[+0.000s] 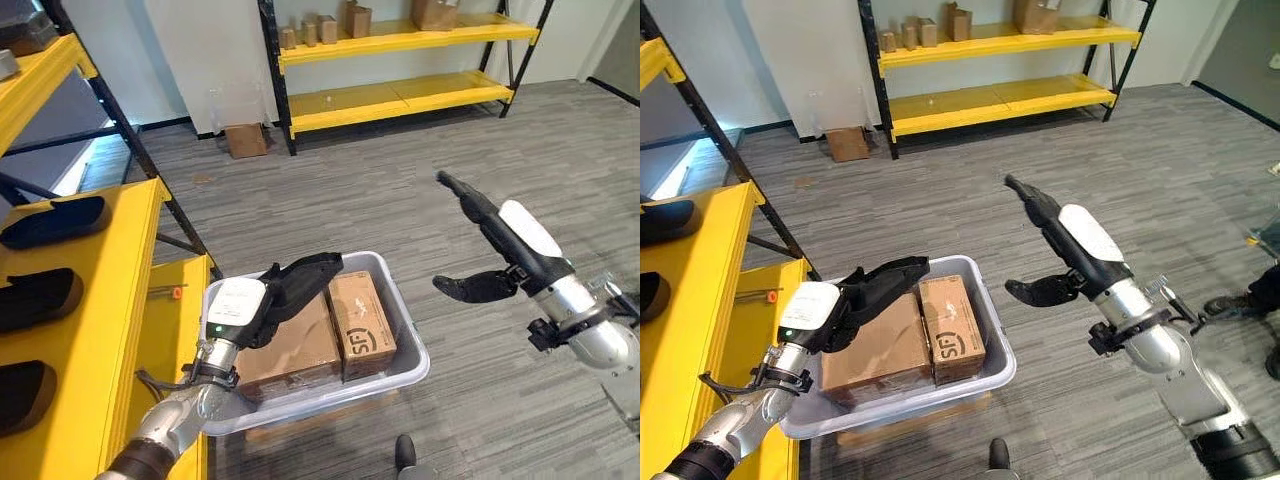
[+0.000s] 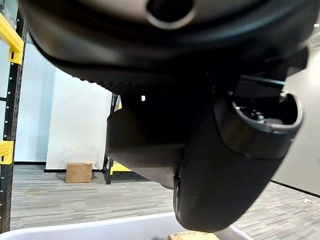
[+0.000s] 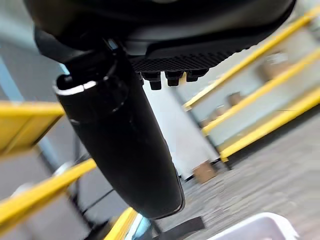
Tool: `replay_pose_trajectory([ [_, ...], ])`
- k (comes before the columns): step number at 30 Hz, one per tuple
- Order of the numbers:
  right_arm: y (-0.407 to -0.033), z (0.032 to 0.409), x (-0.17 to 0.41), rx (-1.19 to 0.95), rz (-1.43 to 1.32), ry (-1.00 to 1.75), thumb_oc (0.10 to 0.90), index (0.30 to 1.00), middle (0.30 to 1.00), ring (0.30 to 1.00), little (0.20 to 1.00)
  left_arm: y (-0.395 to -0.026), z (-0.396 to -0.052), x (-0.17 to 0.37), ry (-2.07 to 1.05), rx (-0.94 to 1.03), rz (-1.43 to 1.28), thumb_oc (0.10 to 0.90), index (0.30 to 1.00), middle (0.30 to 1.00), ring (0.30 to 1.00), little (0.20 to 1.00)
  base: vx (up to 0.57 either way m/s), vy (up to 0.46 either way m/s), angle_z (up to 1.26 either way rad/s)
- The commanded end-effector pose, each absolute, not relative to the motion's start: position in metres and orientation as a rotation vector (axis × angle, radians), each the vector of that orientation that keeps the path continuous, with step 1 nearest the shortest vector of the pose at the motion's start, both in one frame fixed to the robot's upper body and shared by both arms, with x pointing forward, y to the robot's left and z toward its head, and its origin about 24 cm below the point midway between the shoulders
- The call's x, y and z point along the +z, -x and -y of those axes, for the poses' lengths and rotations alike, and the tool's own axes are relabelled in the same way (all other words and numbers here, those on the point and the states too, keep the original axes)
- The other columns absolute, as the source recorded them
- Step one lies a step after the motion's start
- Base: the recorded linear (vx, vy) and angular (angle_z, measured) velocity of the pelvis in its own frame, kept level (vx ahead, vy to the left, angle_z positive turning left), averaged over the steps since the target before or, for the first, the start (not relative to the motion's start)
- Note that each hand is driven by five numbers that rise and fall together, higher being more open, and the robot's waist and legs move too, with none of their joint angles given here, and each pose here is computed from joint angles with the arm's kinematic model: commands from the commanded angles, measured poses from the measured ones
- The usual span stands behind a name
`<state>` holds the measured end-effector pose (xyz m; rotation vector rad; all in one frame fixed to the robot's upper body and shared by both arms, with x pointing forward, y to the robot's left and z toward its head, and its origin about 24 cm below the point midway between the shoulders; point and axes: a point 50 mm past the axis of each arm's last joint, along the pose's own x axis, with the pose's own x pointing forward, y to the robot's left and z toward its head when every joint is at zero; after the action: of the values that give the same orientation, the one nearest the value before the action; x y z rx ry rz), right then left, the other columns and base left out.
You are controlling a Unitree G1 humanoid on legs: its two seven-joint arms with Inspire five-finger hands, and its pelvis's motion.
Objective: Move parts from the plastic box to the shelf.
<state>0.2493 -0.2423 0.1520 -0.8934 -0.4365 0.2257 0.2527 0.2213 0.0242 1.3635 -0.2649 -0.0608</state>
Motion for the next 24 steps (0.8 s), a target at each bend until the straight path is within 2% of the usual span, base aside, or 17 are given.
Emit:
replay_pose_trajectory([
  [1, -0.251, 0.244, 0.190, 0.063, 0.664, 0.778, 0.900, 1.000, 1.000, 1.000, 1.000, -0.277, -0.215, 0.098, -1.226, 0.143, 0.577, 0.400, 0.300, 0.300, 0.300, 0.300, -0.01, -0.022, -0.08],
  [10, -0.253, 0.234, 0.168, 0.008, 0.642, 0.718, 0.900, 1.000, 1.000, 1.000, 1.000, -0.259, -0.201, 0.116, -1.090, 0.115, 0.676, 0.400, 0.300, 0.300, 0.300, 0.300, -0.06, -0.079, -0.05],
  [19, -0.269, 0.184, 0.194, 0.129, 0.828, 0.696, 0.900, 1.000, 1.000, 1.000, 1.000, -0.240, -0.208, 0.117, -1.052, 0.142, 0.660, 0.400, 0.300, 0.300, 0.300, 0.300, -0.18, -0.240, 0.02],
  [24, -0.270, 0.183, 0.199, 0.131, 0.853, 0.740, 0.900, 1.000, 1.000, 1.000, 1.000, -0.242, -0.203, 0.127, -1.043, 0.124, 0.721, 0.400, 0.300, 0.300, 0.300, 0.300, -0.22, -0.213, 0.71],
])
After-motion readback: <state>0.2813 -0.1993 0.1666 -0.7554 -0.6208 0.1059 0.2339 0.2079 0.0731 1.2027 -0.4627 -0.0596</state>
